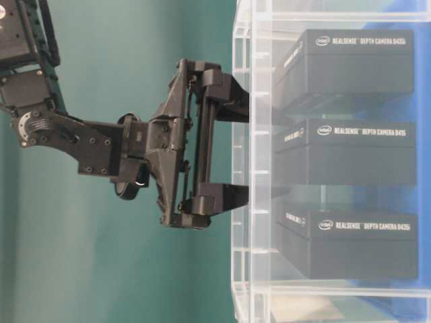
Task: Take out the box from the case.
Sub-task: 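Lower the open right gripper around the middle black boxes and close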
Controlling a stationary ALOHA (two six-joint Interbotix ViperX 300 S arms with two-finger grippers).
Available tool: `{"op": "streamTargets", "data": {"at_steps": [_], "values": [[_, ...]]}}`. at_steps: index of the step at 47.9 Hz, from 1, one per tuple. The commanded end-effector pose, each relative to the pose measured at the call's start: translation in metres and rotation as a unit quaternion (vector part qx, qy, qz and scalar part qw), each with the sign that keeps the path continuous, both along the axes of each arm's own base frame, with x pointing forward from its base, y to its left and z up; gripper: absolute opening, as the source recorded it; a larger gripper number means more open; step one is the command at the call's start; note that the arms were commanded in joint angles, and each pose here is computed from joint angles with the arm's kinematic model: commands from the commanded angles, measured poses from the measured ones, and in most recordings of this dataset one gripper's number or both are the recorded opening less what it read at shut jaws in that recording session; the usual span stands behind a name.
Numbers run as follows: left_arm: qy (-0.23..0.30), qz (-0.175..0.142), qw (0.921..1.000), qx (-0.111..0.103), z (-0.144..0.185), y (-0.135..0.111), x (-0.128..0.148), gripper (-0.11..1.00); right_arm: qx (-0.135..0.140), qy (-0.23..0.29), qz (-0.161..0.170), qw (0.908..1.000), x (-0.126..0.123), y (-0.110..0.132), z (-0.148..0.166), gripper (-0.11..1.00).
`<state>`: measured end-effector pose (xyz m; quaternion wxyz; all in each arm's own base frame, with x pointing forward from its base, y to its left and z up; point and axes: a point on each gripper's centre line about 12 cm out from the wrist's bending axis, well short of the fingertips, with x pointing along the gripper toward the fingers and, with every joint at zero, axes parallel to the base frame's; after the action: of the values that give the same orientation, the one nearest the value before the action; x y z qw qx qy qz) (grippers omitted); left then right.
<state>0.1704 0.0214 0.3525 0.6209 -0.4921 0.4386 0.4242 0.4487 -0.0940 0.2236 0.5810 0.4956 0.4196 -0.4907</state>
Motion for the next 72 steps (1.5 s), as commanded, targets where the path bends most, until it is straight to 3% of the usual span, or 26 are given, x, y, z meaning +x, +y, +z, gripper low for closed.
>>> {"op": "streamTargets", "data": {"at_steps": [1,72], "values": [[-0.005,0.002,1.0000,0.001,0.003,0.001,0.000,0.94,-0.004,-0.018,0.000,0.9998,0.000,-0.002,0.011,0.95],[-0.003,0.002,1.0000,0.001,0.001,0.001,0.000,0.94,0.009,-0.015,-0.011,0.9998,0.001,-0.010,-0.023,0.94]]}}
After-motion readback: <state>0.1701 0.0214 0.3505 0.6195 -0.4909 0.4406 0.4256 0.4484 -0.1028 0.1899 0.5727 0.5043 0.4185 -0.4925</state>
